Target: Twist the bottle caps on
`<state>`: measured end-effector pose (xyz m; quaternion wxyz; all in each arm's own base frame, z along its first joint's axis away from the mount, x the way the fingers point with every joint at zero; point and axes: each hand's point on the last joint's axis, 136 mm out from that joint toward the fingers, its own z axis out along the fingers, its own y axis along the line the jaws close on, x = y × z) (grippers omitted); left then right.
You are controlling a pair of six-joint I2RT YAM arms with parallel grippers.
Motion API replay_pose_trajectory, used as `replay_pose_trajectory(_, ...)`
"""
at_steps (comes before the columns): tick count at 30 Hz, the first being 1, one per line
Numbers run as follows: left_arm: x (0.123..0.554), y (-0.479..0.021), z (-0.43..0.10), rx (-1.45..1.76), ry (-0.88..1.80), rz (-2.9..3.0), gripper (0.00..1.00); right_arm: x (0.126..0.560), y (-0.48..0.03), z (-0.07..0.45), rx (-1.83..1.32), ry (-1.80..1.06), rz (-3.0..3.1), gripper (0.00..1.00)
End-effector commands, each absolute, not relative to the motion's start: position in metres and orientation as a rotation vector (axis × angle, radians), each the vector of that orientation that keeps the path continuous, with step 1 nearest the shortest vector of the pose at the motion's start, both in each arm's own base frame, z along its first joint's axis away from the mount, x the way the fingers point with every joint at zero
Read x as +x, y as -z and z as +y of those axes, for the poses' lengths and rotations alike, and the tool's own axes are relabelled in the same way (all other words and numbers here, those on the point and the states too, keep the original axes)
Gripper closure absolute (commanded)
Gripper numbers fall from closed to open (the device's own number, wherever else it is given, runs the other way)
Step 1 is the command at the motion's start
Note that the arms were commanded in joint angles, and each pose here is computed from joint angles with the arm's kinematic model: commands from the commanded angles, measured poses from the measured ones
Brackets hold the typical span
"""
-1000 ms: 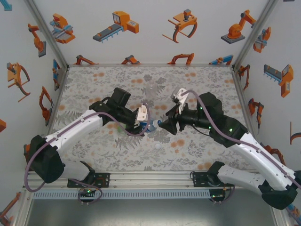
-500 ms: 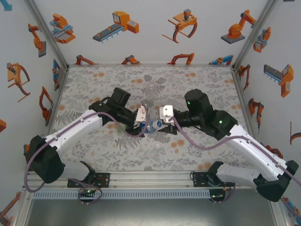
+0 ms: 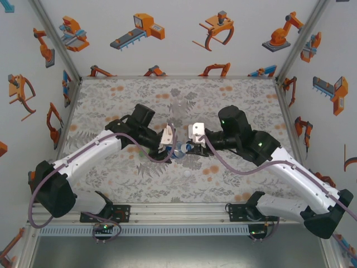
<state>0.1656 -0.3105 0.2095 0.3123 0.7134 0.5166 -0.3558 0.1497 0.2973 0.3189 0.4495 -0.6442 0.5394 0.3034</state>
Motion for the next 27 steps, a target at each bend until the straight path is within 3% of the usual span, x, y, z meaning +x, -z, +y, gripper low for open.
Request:
replay_pose_trajectory(1, 0.166, -0.226, -0.314, 1.877, 0.925, 1.311, 0.99, 0.183, -0.332, 0.296, -1.183, -0.838, 1.594, 1.00)
replay_pose_trajectory(7, 0.170, -0.222, -0.314, 1.867, 0.912, 1.341, 0.98, 0.231, -0.309, 0.275, -0.271, -1.070, 2.030, 1.00)
replay_pose_trajectory(10, 0.172, -0.220, -0.315, 1.865, 0.910, 1.355, 0.98, 0.235, -0.274, 0.254, 0.185, -1.084, 2.252, 1.00)
replay_pose_trajectory(12, 0.174, -0.219, -0.316, 1.865, 0.905, 1.360, 0.98, 0.231, -0.265, 0.250, 0.321, -1.096, 2.315, 1.00)
replay_pose_trajectory(23, 0.174, -0.220, -0.316, 1.862, 0.900, 1.359, 0.98, 0.234, -0.276, 0.256, 0.240, -1.078, 2.316, 1.00)
replay_pose_trajectory(27, 0.174, -0.220, -0.315, 1.860, 0.897, 1.359, 0.98, 0.235, -0.306, 0.262, -0.007, -1.064, 2.196, 0.67)
